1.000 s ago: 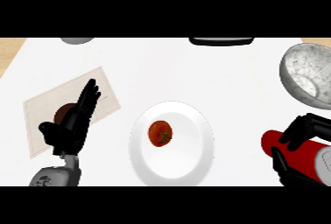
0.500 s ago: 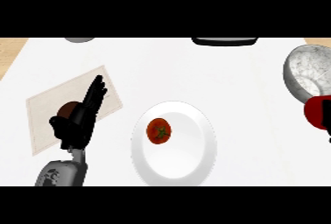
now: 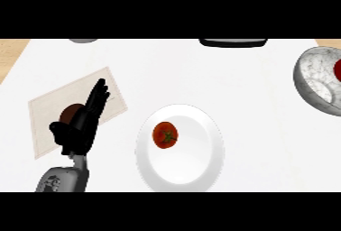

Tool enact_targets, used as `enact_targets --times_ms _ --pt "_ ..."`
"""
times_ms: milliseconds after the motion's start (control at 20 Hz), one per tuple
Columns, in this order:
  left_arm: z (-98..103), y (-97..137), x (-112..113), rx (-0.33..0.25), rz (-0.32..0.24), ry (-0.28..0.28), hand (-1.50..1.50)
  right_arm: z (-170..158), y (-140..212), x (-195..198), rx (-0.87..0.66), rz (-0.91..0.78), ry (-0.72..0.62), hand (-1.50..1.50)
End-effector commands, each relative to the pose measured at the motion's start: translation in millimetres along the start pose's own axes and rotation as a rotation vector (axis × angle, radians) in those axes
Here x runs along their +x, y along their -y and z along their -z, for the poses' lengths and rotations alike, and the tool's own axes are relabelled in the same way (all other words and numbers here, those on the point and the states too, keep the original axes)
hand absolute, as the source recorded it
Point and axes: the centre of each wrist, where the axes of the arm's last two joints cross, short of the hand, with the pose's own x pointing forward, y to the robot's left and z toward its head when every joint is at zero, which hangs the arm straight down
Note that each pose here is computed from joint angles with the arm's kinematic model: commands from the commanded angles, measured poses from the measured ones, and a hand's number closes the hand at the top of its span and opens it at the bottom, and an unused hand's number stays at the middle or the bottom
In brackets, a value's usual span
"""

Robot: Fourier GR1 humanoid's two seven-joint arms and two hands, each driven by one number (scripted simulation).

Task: Pick the can from the plate and place it in the bowl

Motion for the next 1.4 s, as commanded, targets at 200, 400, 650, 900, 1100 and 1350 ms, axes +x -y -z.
enact_targets --times_ms 200,400,650,900,1100,1350 --pt "-1 3 6 -0.019 -0.013 -0.008 0.0 27 7 -67 0.007 -0.319 -0.061 1.5" --pt "-2 7 -3 -0.002 -0.011 0.003 0.0 51 -5 -99 -0.03 -0.338 -0.1 1.5" --pt "9 -1 2 -0.011 -0.003 0.009 0.0 57 -10 -160 -0.066 -0.366 -0.164 1.5" --pt "8 11 -9 -0.01 0.003 0.005 0.0 66 -5 -186 -0.042 -0.398 -0.187 1.5" --pt "4 14 -4 -0.035 -0.011 0.004 0.0 53 -1 -220 0.033 -0.352 -0.223 1.5" --pt "7 16 5 -0.018 0.007 0.006 0.0 43 -18 -241 0.148 -0.194 -0.335 -1.5"
